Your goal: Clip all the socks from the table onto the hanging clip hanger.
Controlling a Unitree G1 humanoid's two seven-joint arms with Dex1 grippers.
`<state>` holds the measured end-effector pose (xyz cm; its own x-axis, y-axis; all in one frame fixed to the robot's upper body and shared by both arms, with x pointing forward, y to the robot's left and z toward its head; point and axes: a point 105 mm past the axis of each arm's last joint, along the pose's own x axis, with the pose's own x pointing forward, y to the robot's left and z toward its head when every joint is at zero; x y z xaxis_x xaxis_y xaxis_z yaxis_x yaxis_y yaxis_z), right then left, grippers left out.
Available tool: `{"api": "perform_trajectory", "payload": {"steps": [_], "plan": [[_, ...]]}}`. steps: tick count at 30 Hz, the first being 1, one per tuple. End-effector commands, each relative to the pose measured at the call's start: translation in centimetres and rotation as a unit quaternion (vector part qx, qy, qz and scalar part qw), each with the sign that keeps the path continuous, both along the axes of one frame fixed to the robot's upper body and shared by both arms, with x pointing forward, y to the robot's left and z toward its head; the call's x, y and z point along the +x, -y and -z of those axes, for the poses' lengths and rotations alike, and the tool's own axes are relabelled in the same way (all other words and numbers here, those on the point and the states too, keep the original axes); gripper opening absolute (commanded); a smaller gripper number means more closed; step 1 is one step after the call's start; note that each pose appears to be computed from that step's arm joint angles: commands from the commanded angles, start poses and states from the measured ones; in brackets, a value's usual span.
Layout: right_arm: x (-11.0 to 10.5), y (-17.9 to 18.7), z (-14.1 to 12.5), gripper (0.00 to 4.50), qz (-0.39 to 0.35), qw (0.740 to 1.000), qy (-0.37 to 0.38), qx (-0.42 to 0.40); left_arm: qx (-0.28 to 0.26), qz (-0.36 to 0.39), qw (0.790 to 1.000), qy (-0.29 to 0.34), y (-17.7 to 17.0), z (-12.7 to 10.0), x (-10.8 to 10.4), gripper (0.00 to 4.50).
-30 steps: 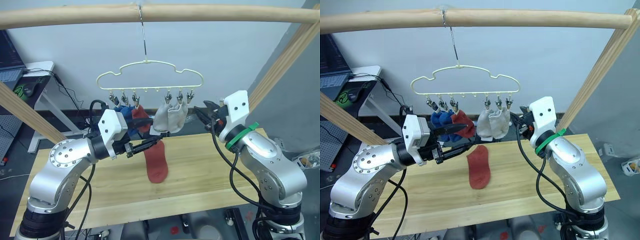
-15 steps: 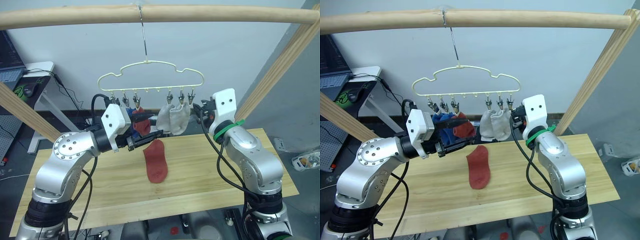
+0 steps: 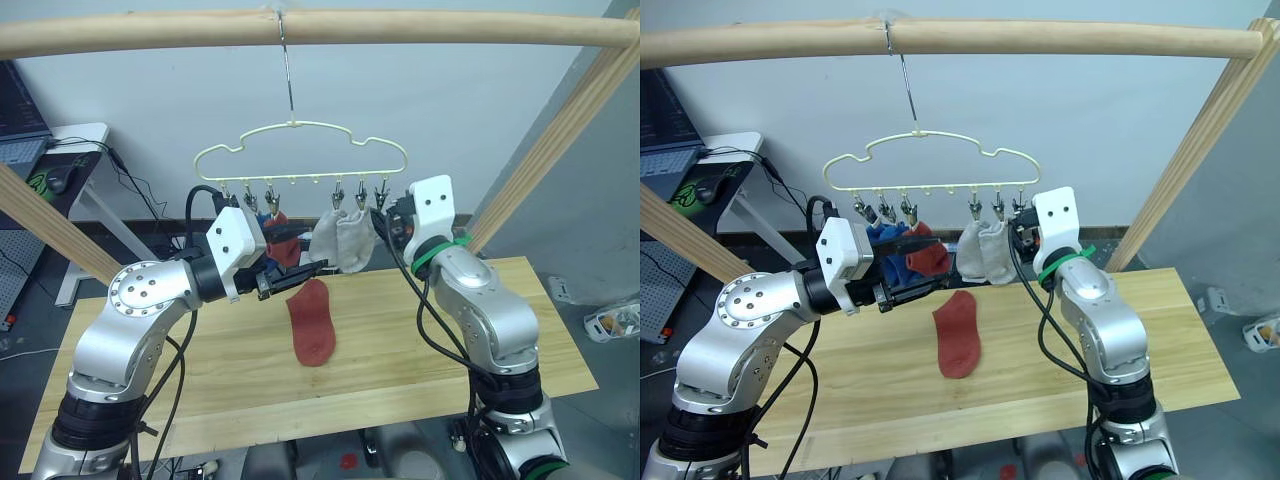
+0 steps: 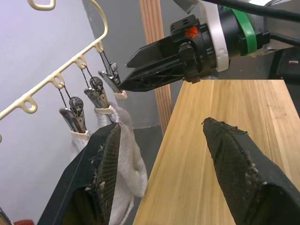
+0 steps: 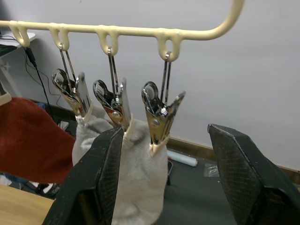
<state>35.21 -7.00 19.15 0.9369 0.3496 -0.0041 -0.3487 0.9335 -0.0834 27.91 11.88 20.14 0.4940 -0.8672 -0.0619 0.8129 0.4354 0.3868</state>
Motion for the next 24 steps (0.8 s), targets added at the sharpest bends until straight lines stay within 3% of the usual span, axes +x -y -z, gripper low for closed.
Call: {"api": "perform_trajectory", "payload": {"steps": [1, 14, 24], "plan": [[0.2, -0.4, -1.6, 2.97, 0.003, 0.999, 0.035, 0.007, 0.003, 0.007, 1.0, 0.017, 0.1, -0.4, -0.1, 3.0], [1.6, -0.3, -2.1, 2.97, 0.032, 0.998, 0.057, 0.017, 0.007, 0.004, 1.0, 0.016, 0.0, -0.2, 0.0, 3.0], [1.3, 0.5, -2.1, 2.97, 0.048, 0.997, 0.061, -0.008, 0.011, 0.006, 1.0, 0.016, 0.1, 0.0, -0.1, 3.0]]}}
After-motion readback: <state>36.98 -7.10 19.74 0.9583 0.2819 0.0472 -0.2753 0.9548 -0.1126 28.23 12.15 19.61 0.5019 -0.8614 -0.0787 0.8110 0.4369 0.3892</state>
